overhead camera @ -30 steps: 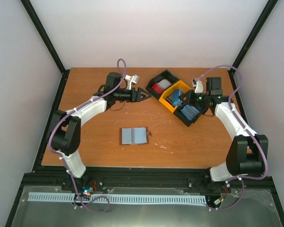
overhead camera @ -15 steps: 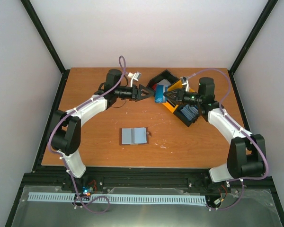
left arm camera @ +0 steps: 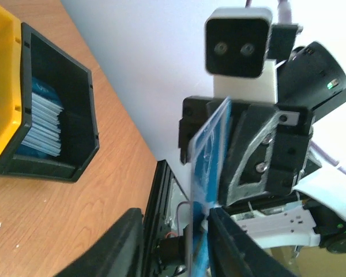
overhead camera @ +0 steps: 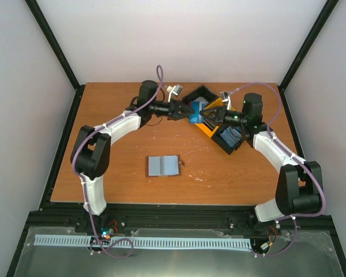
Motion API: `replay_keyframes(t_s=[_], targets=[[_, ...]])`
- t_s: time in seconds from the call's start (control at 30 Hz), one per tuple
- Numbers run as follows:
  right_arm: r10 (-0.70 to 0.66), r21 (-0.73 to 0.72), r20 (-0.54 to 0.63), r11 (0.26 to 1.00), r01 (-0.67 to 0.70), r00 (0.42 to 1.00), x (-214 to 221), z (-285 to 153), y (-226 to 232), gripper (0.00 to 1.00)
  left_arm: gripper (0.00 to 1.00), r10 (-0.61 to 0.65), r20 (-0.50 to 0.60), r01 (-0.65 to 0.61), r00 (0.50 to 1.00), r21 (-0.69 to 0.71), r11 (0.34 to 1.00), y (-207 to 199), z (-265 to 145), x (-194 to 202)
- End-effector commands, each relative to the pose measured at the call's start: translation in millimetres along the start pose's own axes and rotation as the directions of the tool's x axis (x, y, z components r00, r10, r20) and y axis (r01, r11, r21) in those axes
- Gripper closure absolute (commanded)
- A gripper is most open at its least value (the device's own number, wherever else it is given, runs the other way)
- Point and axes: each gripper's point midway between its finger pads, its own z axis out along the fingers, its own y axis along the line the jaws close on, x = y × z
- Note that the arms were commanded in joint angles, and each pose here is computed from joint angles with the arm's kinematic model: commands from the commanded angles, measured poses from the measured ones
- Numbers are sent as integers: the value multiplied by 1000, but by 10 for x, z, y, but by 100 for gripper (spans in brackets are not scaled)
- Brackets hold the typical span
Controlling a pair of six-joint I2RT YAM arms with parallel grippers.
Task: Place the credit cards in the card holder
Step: Place the credit card in the storage box.
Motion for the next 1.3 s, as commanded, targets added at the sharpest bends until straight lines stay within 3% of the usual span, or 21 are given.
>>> replay_keyframes(t_s=[0.0, 0.17, 0.23, 0.33, 0.43, 0.73, 1.0, 1.27], targets=[[-59, -30, 13, 998, 59, 998, -149, -47, 45, 97, 72, 71, -5, -71, 997, 56, 996, -218, 76, -193], [-77, -39, 10, 996, 77, 997, -234, -73, 68, 96, 99, 111, -10, -109, 994, 104, 989, -263, 104, -247], [-78, -41, 14, 996, 79, 997, -273, -99, 78, 93, 99, 142, -9, -140, 990, 122, 983, -322, 97, -253], [-91, -48, 42, 995, 93, 995, -371, -184, 139, 74, 99, 188, -7, -186, 982, 141, 973, -431, 79, -269], [-116, -73, 63, 990, 120, 991, -437, -250, 251, 62, 99, 219, -4, -216, 976, 154, 964, -536, 53, -278], [-179, -53, 25, 982, 180, 984, -411, -247, 267, 52, 99, 257, -2, -253, 966, 174, 952, -715, 35, -350], [-153, -27, 26, 988, 154, 988, -545, -158, 8, 54, 99, 120, 24, -121, 993, 99, 988, -261, 237, -703], [-87, 3, 89, 996, 87, 992, -598, -266, -342, 74, 99, 42, 15, -43, 999, 89, 995, 109, 505, -851]])
